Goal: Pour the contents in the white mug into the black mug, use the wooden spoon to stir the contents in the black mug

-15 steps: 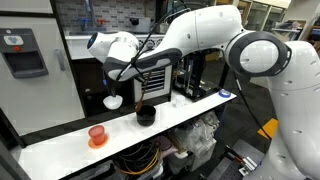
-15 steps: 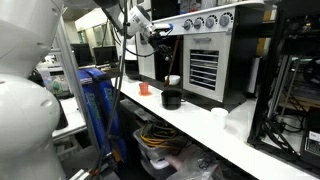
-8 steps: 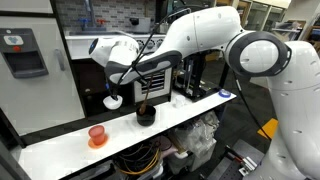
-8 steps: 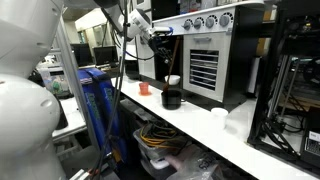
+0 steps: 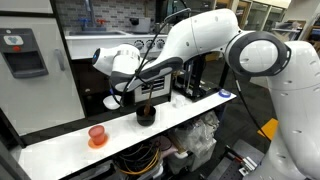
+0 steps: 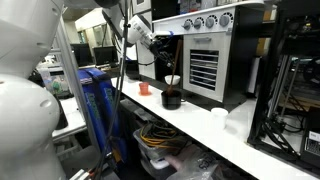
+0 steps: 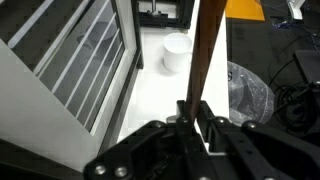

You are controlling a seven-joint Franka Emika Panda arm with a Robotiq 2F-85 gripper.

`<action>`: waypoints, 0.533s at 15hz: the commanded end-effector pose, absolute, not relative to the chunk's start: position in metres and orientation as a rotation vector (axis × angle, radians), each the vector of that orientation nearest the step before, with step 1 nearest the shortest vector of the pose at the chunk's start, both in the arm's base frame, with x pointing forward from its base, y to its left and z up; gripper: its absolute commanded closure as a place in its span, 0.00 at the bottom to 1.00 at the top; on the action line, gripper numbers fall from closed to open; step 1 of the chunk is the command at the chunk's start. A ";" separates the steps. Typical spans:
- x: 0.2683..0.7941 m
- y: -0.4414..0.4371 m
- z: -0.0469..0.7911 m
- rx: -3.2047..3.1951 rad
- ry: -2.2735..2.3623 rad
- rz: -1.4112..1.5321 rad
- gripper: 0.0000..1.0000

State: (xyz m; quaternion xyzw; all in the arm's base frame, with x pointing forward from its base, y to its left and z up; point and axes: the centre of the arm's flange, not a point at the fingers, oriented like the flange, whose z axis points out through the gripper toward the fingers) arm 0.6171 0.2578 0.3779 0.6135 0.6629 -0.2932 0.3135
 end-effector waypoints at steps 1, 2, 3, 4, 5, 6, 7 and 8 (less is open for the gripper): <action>0.610 0.245 0.359 1.564 1.725 -0.713 0.96; 0.610 0.245 0.354 1.550 1.715 -0.682 0.96; 0.610 0.246 0.349 1.546 1.713 -0.667 0.96; 0.610 0.247 0.343 1.542 1.710 -0.645 0.96; 0.610 0.247 0.336 1.535 1.704 -0.621 0.96; 0.609 0.247 0.330 1.532 1.704 -0.611 0.96; 0.609 0.248 0.324 1.531 1.708 -0.604 0.96; 0.608 0.248 0.319 1.532 1.710 -0.599 0.96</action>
